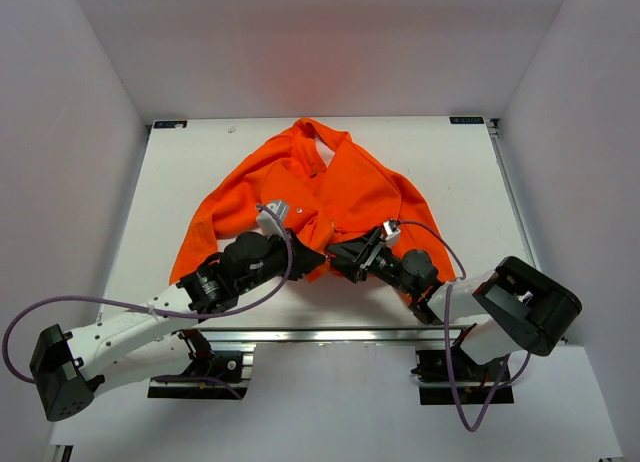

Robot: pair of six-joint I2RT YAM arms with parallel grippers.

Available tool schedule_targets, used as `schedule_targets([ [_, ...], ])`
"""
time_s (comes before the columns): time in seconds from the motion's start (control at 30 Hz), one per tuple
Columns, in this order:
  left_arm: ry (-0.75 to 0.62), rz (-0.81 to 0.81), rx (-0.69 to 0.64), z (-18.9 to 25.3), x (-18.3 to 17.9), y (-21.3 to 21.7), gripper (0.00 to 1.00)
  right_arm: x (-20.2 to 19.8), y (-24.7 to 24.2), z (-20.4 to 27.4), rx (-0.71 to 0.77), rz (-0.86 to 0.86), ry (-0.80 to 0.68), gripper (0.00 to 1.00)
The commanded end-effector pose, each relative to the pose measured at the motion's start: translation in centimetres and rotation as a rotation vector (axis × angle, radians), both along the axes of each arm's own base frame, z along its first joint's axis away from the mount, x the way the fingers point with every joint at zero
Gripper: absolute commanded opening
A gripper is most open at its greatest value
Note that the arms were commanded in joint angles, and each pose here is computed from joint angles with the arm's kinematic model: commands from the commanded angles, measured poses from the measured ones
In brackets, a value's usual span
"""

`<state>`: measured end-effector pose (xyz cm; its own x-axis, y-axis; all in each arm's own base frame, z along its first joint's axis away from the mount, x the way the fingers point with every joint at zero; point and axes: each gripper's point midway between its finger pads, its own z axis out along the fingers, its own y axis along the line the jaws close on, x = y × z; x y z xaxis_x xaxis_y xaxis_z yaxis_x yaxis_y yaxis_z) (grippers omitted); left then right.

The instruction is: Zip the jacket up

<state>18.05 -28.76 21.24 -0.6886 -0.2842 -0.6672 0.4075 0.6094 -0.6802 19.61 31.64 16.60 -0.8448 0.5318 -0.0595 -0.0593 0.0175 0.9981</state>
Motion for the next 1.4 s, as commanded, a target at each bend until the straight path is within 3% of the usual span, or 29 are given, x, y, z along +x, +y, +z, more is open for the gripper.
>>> schedule_targets([
  [0.0,-0.029,-0.011,-0.079,2.4,-0.2,-0.4,0.0,-2.4,-3.1,15.1,0.472,-0.029,-0.427,0.74],
  [0.7,0.029,0.031,-0.075,0.9,-0.1,0.1,0.0,-2.4,-4.2,15.7,0.511,-0.055,-0.397,0.54],
  [1.37,-0.019,0.048,-0.077,2.8,0.5,0.2,0.0,-4.1,-3.7,12.7,0.415,0.027,-0.371,0.55],
])
